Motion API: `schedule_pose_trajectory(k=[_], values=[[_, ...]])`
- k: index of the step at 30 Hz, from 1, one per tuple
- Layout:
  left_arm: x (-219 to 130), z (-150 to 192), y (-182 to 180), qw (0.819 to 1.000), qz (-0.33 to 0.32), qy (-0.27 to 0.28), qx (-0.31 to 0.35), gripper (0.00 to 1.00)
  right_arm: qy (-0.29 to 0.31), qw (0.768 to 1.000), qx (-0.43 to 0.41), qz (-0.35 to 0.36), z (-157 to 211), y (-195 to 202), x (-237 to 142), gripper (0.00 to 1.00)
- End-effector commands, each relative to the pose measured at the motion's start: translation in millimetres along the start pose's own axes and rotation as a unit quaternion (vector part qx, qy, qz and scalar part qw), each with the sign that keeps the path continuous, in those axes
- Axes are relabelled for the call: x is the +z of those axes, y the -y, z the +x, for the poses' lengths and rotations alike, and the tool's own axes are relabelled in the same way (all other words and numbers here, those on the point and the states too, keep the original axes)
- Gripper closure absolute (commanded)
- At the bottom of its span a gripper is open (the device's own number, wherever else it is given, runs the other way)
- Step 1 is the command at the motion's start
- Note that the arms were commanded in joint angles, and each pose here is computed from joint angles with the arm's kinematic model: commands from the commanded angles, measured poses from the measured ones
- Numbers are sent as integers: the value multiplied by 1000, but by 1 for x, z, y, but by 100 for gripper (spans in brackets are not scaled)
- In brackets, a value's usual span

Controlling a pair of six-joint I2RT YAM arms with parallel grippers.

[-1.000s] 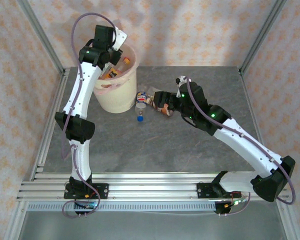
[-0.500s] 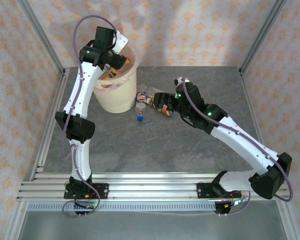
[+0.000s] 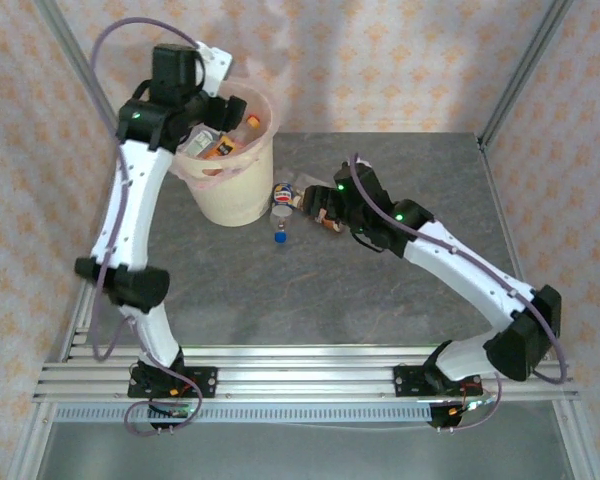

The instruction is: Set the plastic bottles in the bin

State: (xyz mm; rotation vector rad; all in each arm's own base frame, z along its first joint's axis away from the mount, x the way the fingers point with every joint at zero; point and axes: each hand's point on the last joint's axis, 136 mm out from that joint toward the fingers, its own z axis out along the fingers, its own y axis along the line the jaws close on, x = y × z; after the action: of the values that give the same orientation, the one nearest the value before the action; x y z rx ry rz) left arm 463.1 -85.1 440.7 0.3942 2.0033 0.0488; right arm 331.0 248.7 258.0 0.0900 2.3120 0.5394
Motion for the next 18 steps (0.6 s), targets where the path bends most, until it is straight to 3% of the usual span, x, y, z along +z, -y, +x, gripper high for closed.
schedule_pose_trajectory(k=[1, 5, 10, 18], values=[[-48, -24, -6, 995, -4, 71, -70, 10, -22, 999, 35, 0, 8, -6, 13, 1], [-82, -14, -7, 984, -7, 105, -143, 0, -50, 997, 62, -6, 23, -10, 39, 0], [-105, 21, -1, 967, -2, 123, -221, 0, -78, 994, 75, -6, 44, -16, 69, 4], [-126, 84, -18, 938, -75, 140, -308, 0, -125, 990, 60, 18, 81, -20, 117, 9]])
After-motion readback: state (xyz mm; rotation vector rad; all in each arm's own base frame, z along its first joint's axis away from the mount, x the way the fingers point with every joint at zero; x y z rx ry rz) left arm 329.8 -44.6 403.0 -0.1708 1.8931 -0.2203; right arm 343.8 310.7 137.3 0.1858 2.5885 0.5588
